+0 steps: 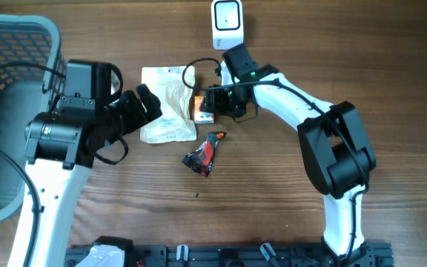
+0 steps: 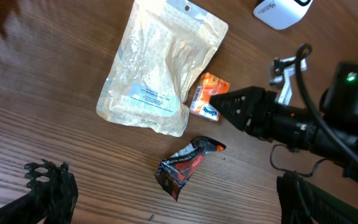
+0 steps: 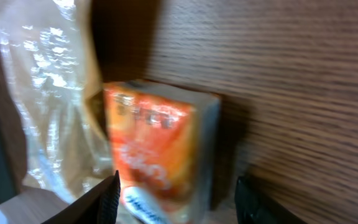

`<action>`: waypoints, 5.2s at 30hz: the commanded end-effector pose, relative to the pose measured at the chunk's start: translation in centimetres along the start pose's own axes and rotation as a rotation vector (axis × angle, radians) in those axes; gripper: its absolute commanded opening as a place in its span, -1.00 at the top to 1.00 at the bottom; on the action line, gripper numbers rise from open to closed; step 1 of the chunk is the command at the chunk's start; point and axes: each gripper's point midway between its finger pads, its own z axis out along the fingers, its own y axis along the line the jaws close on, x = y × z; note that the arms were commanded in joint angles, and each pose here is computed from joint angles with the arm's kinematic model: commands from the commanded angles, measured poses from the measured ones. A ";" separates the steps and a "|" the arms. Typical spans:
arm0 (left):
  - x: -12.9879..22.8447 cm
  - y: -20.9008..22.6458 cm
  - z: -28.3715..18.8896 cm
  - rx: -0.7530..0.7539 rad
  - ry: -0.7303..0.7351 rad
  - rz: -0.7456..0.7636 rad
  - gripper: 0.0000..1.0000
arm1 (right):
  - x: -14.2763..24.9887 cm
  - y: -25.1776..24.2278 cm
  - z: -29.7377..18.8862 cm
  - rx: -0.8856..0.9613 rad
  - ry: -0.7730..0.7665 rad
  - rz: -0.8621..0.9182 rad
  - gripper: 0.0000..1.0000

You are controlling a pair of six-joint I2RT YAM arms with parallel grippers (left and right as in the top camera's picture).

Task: Scan the item barcode
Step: 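Reach the right gripper to the orange tissue pack beside the clear bag, then grasp the orange tissue pack with the right gripper, then raise the orange tissue pack to the white scanner, then carry the orange pack to the right edge and release it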

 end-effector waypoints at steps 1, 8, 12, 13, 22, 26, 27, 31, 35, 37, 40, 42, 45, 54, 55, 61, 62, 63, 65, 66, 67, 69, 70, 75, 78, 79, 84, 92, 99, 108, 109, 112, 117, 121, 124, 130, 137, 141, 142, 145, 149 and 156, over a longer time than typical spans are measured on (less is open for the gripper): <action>-0.2 -0.2 -0.3 0.015 -0.005 0.012 -1.00 | 0.5 -1.7 1.6 0.036 -0.003 0.055 -0.13; -0.2 -0.2 -0.3 0.015 -0.005 0.012 -1.00 | -0.1 -2.1 1.6 0.034 -0.034 0.057 0.71; -0.2 -0.2 -0.3 0.015 -0.005 0.012 -1.00 | -1.5 -1.2 -0.5 -0.102 -0.019 0.089 0.91; -0.2 -0.2 -0.3 0.015 -0.005 0.012 -1.00 | -1.9 -1.3 -1.3 -0.132 -0.020 0.102 0.91; -0.2 -0.2 -0.3 0.015 -0.005 0.012 -1.00 | -0.8 -6.8 -4.1 -0.026 0.036 -0.001 0.23; -0.2 -0.2 -0.3 0.015 -0.005 0.012 -1.00 | -0.8 -7.6 -4.1 0.017 0.033 0.004 -0.13; -0.2 -0.2 -0.3 0.015 -0.005 0.012 -1.00 | -0.8 -7.5 -4.1 0.016 0.030 0.002 -0.15; -0.2 -0.2 -0.3 0.015 -0.005 0.012 -1.00 | -0.8 -6.8 -4.1 -0.023 0.035 -0.001 -0.24; -0.2 -0.2 -0.3 0.015 -0.005 0.012 -1.00 | -0.3 -6.6 -3.7 -0.022 0.048 -0.005 -0.21; -0.2 -0.2 -0.3 0.015 -0.005 0.012 -1.00 | 0.0 -6.0 -3.2 -0.023 0.056 -0.013 -0.09; -0.2 -0.2 -0.3 0.015 -0.005 0.012 -1.00 | 0.5 -5.5 -2.4 -0.005 0.066 -0.015 0.26; -0.2 -0.2 -0.3 0.015 -0.005 0.012 -1.00 | 0.4 -5.5 -2.2 0.017 0.057 -0.002 0.89; -0.2 -0.2 -0.3 0.015 -0.005 0.012 -1.00 | -0.2 -5.3 -2.5 0.011 0.037 -0.011 0.91; -0.2 -0.2 -0.3 0.015 -0.005 0.012 -1.00 | -6.1 -1.4 -11.8 0.000 -0.157 -0.252 0.91; -0.2 -0.2 -0.3 0.015 -0.005 0.012 -1.00 | -6.4 -0.8 -12.8 -0.002 -0.175 -0.291 0.91; -0.2 -0.2 -0.3 0.015 -0.005 0.012 -1.00 | -4.1 4.6 -15.5 -0.253 -0.148 -0.457 0.91; -0.2 -0.2 -0.3 0.015 -0.005 0.012 -1.00 | -3.2 5.7 -15.8 -0.332 -0.126 -0.493 0.91; -0.2 -0.2 -0.3 0.015 -0.005 0.012 -1.00 | -2.6 6.4 -16.1 -0.386 -0.113 -0.514 0.91; -0.2 -0.2 -0.3 0.015 -0.005 0.012 -1.00 | -1.6 7.8 -16.7 -0.486 -0.091 -0.549 0.91; -0.2 -0.2 -0.3 0.015 -0.005 0.012 -1.00 | -1.4 8.0 -16.8 -0.505 -0.087 -0.552 0.91; -0.2 -0.2 -0.3 0.015 -0.005 0.012 -1.00 | -1.4 8.0 -16.8 -0.505 -0.087 -0.551 0.91; -0.2 -0.2 -0.3 0.015 -0.005 0.012 -1.00 | -1.4 8.0 -16.8 -0.505 -0.087 -0.551 0.91; -0.2 -0.2 -0.3 0.015 -0.005 0.012 -1.00 | -1.4 8.0 -16.8 -0.504 -0.087 -0.551 0.91; -0.2 -0.2 -0.3 0.015 -0.005 0.012 -1.00 | -3.9 4.3 -15.4 -0.244 -0.129 -0.371 0.91; -0.2 -0.2 -0.3 0.015 -0.005 0.012 -1.00 | -7.6 -1.4 -15.5 0.123 -0.272 -0.254 0.91; -0.2 -0.2 -0.3 0.015 -0.005 0.012 -1.00 | -8.6 -2.5 -15.9 0.203 -0.315 -0.252 0.91; -0.2 -0.2 -0.3 0.015 -0.005 0.012 -1.00 | -14.9 -5.6 -21.2 0.610 -0.656 -0.264 0.91; -0.2 -0.2 -0.3 0.015 -0.005 0.012 -1.00 | -21.5 2.0 -24.3 0.629 -0.998 -0.661 0.91; -0.2 -0.2 -0.3 0.015 -0.005 0.012 -1.00 | -22.6 4.0 -16.5 0.786 -0.852 -1.278 0.91; -0.2 -0.2 -0.3 0.015 -0.005 0.012 -1.00 | -23.3 2.8 -13.0 0.902 -0.819 -1.352 0.91; -0.2 -0.2 -0.3 0.015 -0.005 0.012 -1.00 | -23.2 2.6 -12.8 0.897 -0.814 -1.346 0.91; -0.2 -0.2 -0.3 0.015 -0.005 0.012 -1.00 | -23.4 2.5 -12.9 0.853 -0.848 -1.264 0.91; -0.2 -0.2 -0.3 0.015 -0.005 0.012 -1.00 | -23.7 1.5 -13.3 0.823 -0.871 -1.165 0.91; -0.2 -0.2 -0.3 0.015 -0.005 0.012 -1.00 | -24.9 -1.6 -16.3 0.835 -0.983 -0.849 0.91; -0.2 -0.2 -0.3 0.015 -0.005 0.012 -1.00 | -25.5 -4.6 -19.5 0.769 -1.076 -0.560 0.91; -0.2 -0.2 -0.3 0.015 -0.005 0.012 -1.00 | -24.7 -13.2 -28.4 0.676 -1.150 -0.067 0.91; -0.2 -0.2 -0.3 0.015 -0.005 0.012 -1.00 | -17.6 -29.6 -33.6 0.784 -1.010 0.482 0.91; -0.2 -0.2 -0.3 0.015 -0.005 0.012 -1.00 | -13.1 -36.8 -36.1 0.843 -0.967 0.673 0.91; -0.2 -0.2 -0.3 0.015 -0.005 0.012 -1.00 | -11.6 -39.0 -36.8 0.867 -0.954 0.716 0.91; -0.2 -0.2 -0.3 0.015 -0.005 0.012 -1.00 | -8.7 -42.3 -37.7 0.922 -0.924 0.779 0.91; -0.2 -0.2 -0.3 0.015 -0.005 0.012 -1.00 | -5.6 -46.1 -38.0 0.947 -0.902 0.859 0.92; -0.2 -0.2 -0.3 0.015 -0.005 0.012 -1.00 | -2.9 -48.7 -37.8 0.971 -0.863 0.924 0.50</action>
